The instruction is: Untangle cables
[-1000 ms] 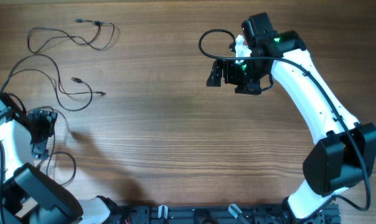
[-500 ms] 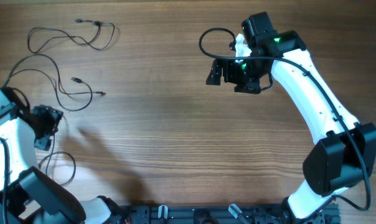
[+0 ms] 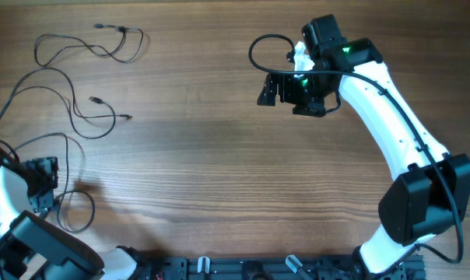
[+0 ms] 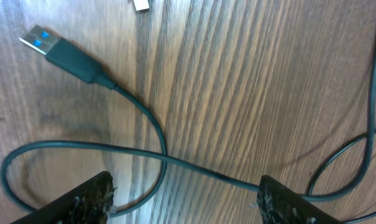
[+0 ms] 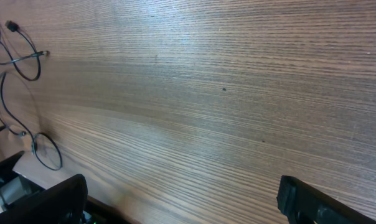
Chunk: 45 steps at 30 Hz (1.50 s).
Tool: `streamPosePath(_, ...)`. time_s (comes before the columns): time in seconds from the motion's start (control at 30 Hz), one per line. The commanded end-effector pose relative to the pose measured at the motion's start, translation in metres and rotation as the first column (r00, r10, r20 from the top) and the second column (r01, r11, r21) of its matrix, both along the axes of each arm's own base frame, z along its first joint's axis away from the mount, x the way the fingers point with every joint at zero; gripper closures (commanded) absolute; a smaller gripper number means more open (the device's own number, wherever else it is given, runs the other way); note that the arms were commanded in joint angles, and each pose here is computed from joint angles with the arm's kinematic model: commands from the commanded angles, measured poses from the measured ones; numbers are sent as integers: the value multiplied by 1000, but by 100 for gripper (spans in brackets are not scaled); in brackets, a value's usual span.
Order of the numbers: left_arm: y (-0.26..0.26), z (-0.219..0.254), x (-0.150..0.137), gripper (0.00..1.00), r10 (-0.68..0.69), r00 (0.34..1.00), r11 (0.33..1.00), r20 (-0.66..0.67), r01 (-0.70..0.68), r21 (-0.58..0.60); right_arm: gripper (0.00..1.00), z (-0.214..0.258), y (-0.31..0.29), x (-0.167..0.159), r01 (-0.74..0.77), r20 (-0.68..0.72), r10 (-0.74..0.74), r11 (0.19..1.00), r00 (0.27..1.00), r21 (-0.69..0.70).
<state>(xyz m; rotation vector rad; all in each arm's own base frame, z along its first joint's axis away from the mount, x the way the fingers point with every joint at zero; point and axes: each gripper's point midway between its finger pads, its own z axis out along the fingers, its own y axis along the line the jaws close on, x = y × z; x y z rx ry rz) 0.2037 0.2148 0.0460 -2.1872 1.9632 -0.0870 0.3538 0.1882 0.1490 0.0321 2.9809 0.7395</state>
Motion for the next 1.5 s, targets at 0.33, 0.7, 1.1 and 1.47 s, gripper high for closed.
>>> streamPosePath(0.33,3,-41,-18,31,150,988,987,-26,-149,59,0,-5,0,-2,-12,-12,12,1000,1000,-16)
streamPosePath(0.7,13,-72,-10,77,33,998,997,-60,-29,68,0,-5,-1,-3,-7,-18,6,1000,1000,-16)
streamPosePath(1.1,-5,-66,36,96,-238,971,965,9,235,116,0,-5,0,-3,10,-23,-11,1000,1000,-14)
streamPosePath(1.47,2,-8,56,27,-330,943,930,31,319,182,0,-5,-1,-4,10,-30,-11,1000,999,-16)
